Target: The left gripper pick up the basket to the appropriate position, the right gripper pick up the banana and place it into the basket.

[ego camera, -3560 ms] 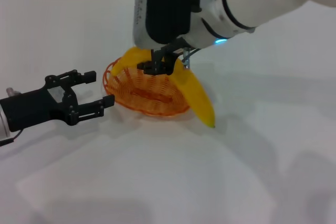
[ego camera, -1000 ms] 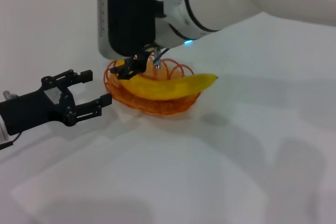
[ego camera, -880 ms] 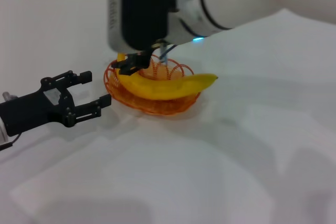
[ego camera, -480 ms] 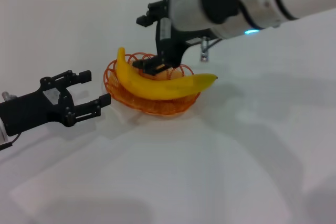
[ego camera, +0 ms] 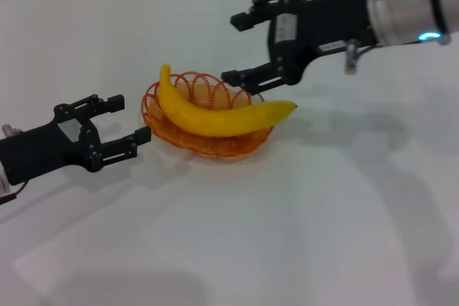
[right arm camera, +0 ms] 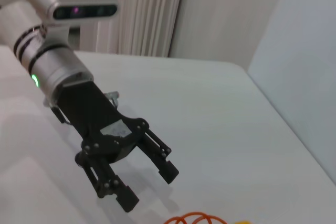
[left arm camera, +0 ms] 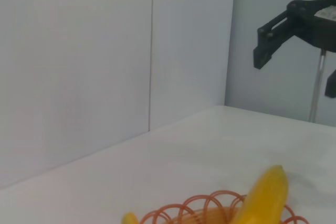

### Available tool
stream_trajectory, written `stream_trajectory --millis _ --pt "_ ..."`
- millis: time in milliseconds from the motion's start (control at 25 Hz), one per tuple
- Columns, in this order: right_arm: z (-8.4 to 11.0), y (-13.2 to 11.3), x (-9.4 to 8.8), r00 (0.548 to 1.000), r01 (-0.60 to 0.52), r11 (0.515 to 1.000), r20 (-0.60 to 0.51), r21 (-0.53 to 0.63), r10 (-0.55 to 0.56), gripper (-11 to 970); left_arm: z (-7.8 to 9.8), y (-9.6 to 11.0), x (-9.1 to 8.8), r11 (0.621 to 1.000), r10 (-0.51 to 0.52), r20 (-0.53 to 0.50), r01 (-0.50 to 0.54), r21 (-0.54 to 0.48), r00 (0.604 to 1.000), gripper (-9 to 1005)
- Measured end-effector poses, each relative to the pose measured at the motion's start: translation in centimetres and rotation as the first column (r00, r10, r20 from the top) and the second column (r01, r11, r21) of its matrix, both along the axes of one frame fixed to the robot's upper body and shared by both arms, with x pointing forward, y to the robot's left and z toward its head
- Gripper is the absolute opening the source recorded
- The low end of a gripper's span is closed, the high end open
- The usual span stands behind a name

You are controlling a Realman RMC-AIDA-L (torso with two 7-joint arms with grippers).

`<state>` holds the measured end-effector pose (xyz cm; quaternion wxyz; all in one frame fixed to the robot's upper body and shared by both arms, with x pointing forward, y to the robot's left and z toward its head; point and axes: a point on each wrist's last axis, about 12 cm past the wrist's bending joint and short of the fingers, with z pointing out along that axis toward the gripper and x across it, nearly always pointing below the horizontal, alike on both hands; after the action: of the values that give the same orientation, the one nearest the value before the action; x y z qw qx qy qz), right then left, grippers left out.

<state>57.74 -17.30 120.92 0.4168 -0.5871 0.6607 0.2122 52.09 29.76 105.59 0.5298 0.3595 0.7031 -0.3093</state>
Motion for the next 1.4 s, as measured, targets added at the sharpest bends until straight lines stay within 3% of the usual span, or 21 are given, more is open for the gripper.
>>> stream_trajectory --millis 720,1080,1400 --pt "-6.1 -7.8 1.0 0.974 0.17 0.983 -0.162 0.062 -0.158 825 0.1 -0.1 0.1 1.0 -0.005 0.012 0.005 -0.002 1.0 796" --pt "-7.8 -11.1 -0.3 0.943 0.251 0.968 -0.227 0.009 -0.243 825 0.1 -0.1 0.0 1.0 -0.004 0.009 0.004 -0.002 1.0 796" --pt "-8.7 -12.3 -1.5 0.929 0.265 0.964 -0.264 -0.018 -0.26 825 0.0 -0.1 0.0 1.0 -0.004 0.008 0.004 -0.002 1.0 796"
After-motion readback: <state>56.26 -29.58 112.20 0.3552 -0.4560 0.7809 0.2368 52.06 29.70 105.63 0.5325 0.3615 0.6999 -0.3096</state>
